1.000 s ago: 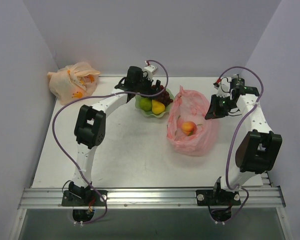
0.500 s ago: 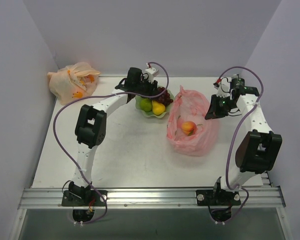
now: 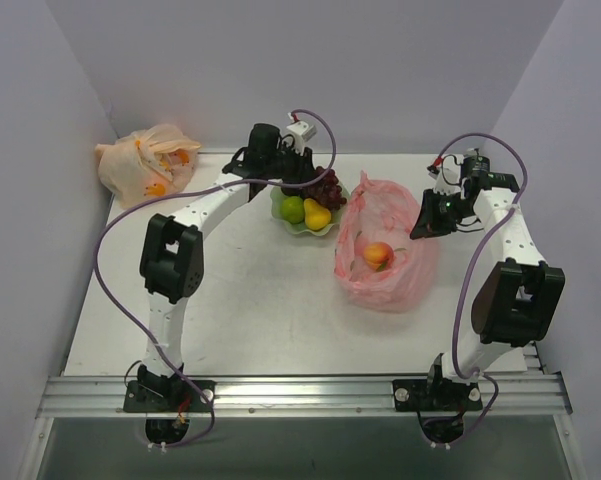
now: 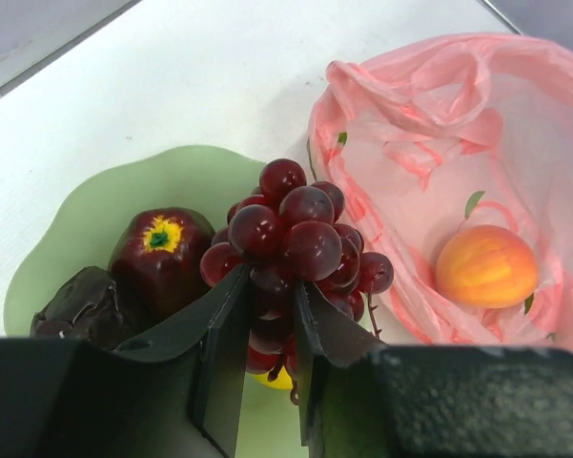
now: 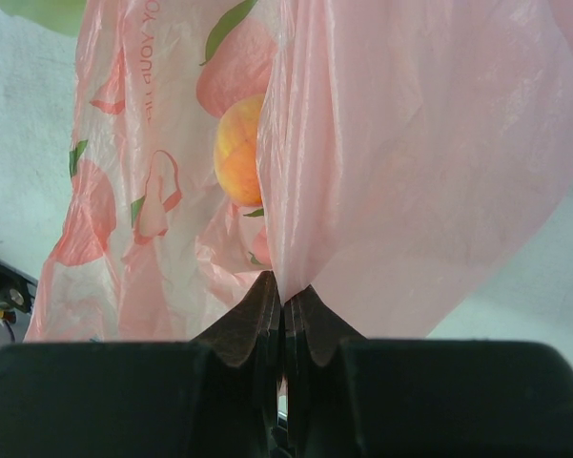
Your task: Place the fake fruits into the plastic bag and tie a complex knot
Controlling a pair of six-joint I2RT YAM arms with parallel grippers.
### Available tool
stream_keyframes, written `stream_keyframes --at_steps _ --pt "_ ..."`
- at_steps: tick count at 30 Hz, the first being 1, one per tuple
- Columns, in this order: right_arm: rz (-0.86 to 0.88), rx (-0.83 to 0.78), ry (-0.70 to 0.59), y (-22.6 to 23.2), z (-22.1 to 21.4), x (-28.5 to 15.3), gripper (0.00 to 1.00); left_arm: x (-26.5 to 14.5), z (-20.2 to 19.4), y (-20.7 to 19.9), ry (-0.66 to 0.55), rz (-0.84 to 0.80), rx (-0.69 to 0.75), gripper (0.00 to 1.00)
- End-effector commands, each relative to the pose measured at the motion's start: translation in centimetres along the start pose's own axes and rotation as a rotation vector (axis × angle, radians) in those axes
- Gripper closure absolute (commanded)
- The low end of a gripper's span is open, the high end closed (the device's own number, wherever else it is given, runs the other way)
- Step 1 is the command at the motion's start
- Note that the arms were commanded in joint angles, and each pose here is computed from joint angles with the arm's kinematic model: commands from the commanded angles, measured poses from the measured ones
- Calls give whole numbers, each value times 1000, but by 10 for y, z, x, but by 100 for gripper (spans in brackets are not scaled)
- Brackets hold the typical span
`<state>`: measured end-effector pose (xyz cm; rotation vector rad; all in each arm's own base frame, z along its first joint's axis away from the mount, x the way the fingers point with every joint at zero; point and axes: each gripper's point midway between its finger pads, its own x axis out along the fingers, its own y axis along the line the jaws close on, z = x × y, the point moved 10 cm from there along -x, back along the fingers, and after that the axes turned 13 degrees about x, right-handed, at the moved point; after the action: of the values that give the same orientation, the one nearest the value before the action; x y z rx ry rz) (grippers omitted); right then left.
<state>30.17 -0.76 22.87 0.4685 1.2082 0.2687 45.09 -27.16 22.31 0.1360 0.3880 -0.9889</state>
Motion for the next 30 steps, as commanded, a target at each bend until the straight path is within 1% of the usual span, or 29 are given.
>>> stream_keyframes --at_steps 1,6,15,25,30 --pt "18 14 36 1 -3 1 100 -25 46 -9 -116 -22 38 93" --pt "18 16 37 1 -2 1 100 -31 56 -14 -143 -46 28 94" --pt "28 16 35 3 0 1 100 -57 100 -40 -249 -139 18 94" --pt "39 14 34 4 1 1 100 -69 132 -96 -316 -278 25 95" --pt "50 13 30 5 1 0 100 -65 137 -134 -318 -366 30 94"
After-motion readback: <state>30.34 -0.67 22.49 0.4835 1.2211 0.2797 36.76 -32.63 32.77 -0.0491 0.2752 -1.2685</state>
